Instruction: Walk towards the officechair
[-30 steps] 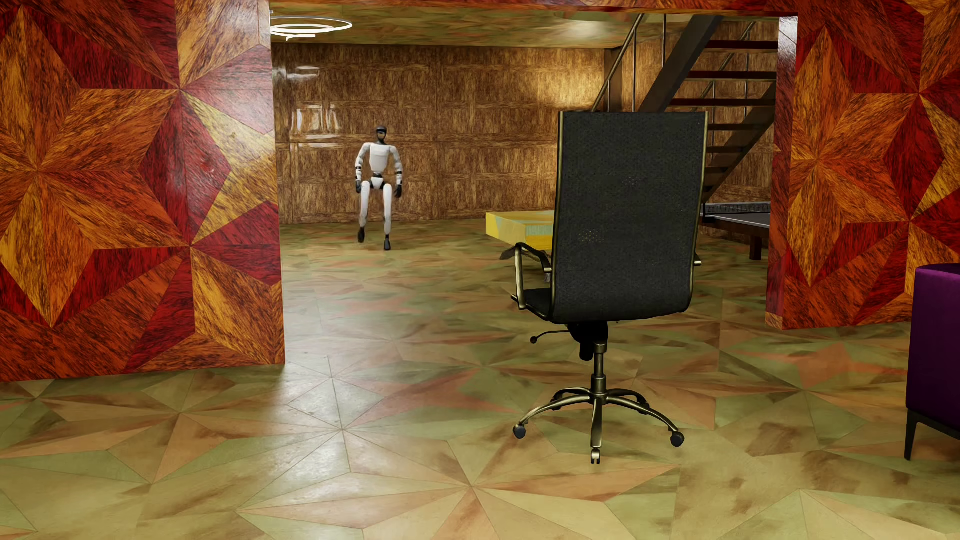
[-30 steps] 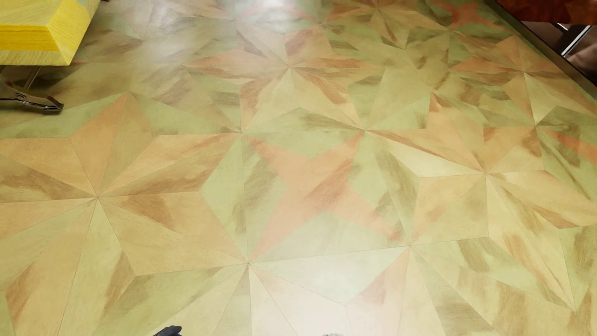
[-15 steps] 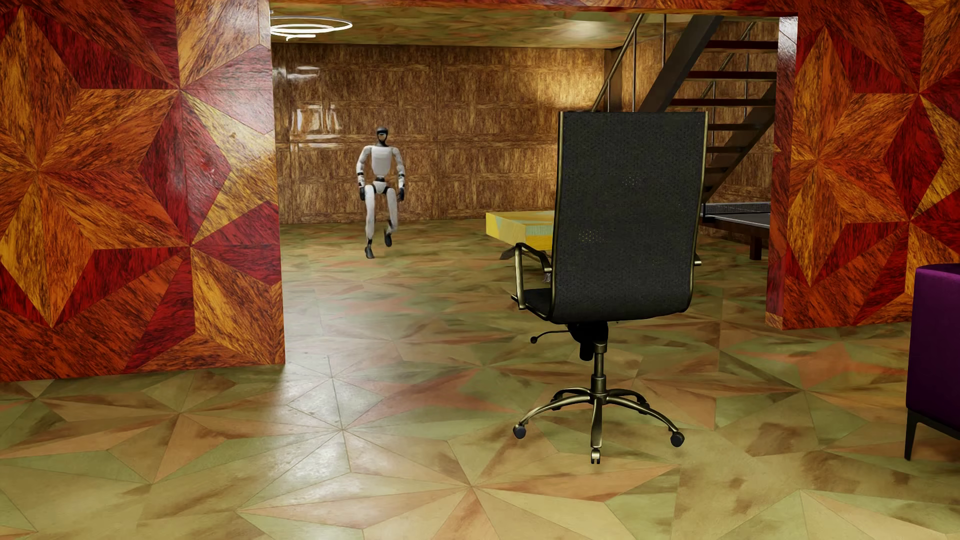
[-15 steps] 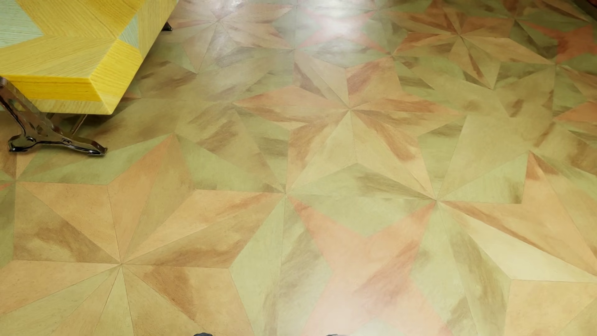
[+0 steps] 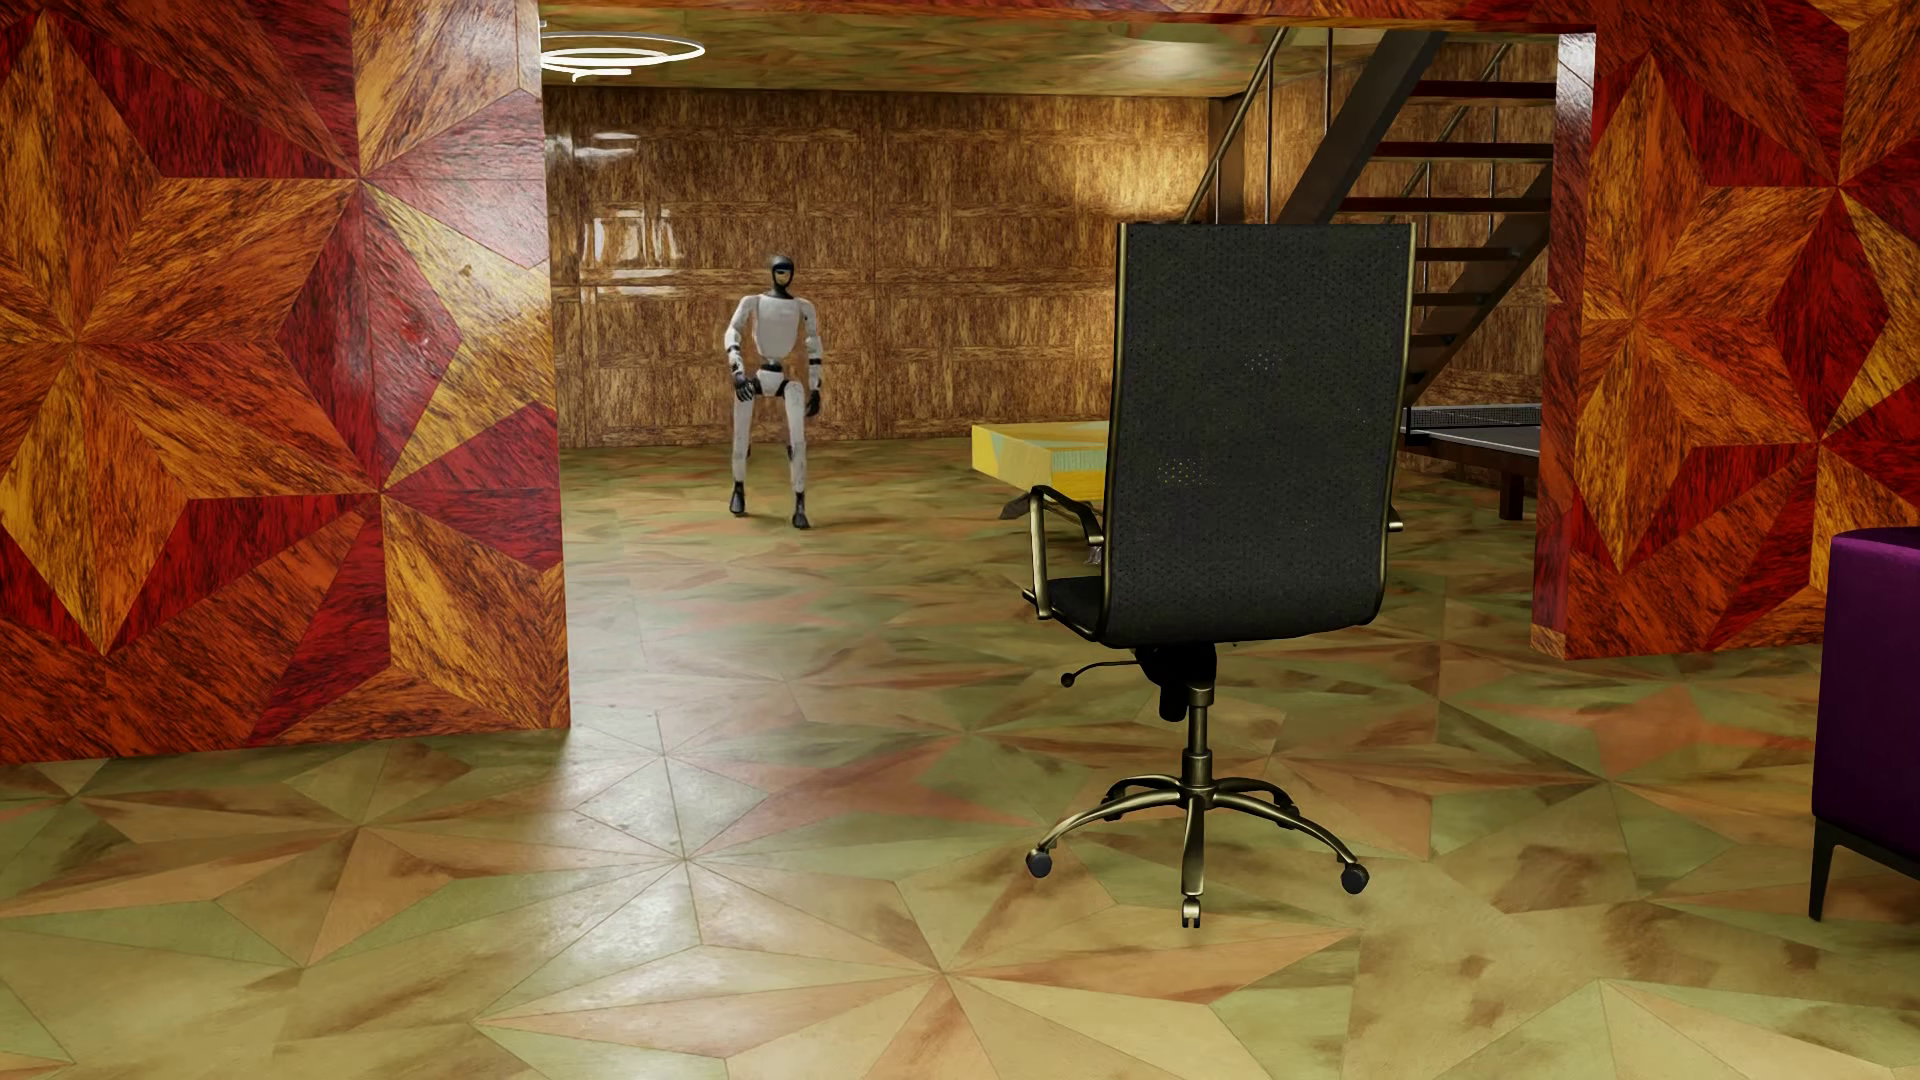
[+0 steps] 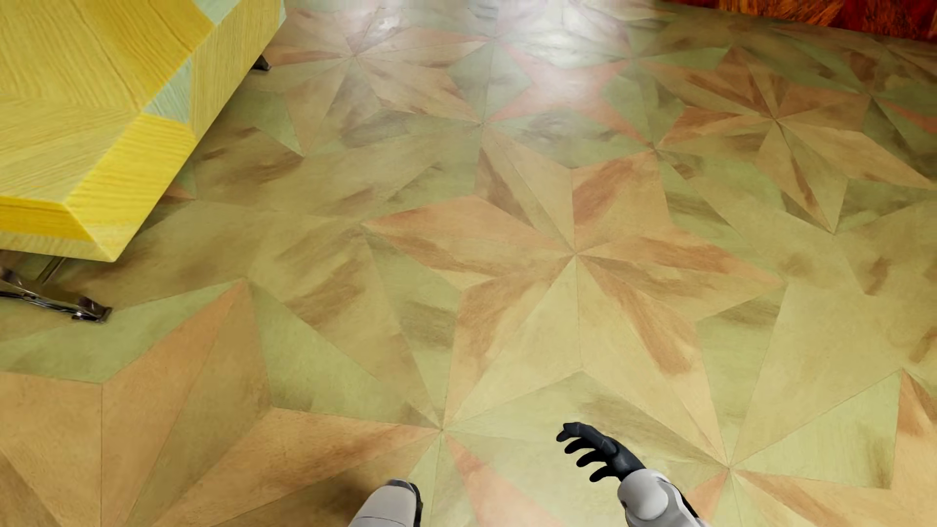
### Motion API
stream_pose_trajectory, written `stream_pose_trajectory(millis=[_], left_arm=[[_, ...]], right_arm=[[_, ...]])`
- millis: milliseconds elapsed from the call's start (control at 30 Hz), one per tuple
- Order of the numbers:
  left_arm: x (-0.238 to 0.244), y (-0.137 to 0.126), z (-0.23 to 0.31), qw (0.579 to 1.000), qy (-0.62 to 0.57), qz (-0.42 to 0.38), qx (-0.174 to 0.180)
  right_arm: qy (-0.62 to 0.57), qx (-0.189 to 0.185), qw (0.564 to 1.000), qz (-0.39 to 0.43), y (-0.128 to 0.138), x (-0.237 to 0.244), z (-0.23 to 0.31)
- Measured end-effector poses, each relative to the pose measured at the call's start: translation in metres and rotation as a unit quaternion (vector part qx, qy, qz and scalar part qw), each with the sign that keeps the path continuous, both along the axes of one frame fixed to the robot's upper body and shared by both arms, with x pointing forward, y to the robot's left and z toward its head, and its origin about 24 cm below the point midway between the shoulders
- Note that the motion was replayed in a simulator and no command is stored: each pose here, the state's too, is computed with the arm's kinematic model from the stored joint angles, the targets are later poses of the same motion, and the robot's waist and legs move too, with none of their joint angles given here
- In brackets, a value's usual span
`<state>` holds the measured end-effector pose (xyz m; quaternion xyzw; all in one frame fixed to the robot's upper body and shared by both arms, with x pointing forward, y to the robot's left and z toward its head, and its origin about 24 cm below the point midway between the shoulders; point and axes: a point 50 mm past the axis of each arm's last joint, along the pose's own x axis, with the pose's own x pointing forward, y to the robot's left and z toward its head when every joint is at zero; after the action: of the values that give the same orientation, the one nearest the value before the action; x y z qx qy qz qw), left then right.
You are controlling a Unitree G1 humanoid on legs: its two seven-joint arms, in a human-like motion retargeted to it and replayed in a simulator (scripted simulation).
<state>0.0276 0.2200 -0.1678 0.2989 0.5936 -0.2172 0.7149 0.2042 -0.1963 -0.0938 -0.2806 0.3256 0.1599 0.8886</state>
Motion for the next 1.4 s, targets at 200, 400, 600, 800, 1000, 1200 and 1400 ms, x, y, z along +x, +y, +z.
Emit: stream_pose_trajectory(millis=[200,400,600,800,1000,1200,1400], left_arm=[[0.081,-0.001,0.021,0.99,-0.136,0.024,-0.028],[0.174,0.02,0.069,0.96,-0.278,0.034,-0.017],[0.19,0.002,0.086,0.939,-0.336,0.048,-0.064],[0.07,-0.01,0.013,0.993,-0.109,0.016,-0.032],[-0.011,0.011,0.006,0.999,-0.013,0.052,0.0],[-0.036,0.012,0.003,0.999,0.036,0.024,0.012],[0.028,0.002,0.009,0.996,-0.067,0.048,-0.019]], right_arm=[[0.199,-0.013,0.978,0.063,0.02,-0.128,-0.058],[0.26,0.002,0.965,0.039,0.016,-0.188,-0.06],[0.261,0.008,0.964,0.049,0.025,-0.185,-0.063],[0.152,-0.02,0.988,0.018,-0.003,-0.1,-0.046],[0.009,-0.048,0.998,-0.026,-0.044,-0.015,0.005],[-0.047,-0.031,0.997,-0.049,-0.046,0.009,0.025],[0.167,-0.019,0.986,-0.006,-0.007,-0.11,-0.05]])
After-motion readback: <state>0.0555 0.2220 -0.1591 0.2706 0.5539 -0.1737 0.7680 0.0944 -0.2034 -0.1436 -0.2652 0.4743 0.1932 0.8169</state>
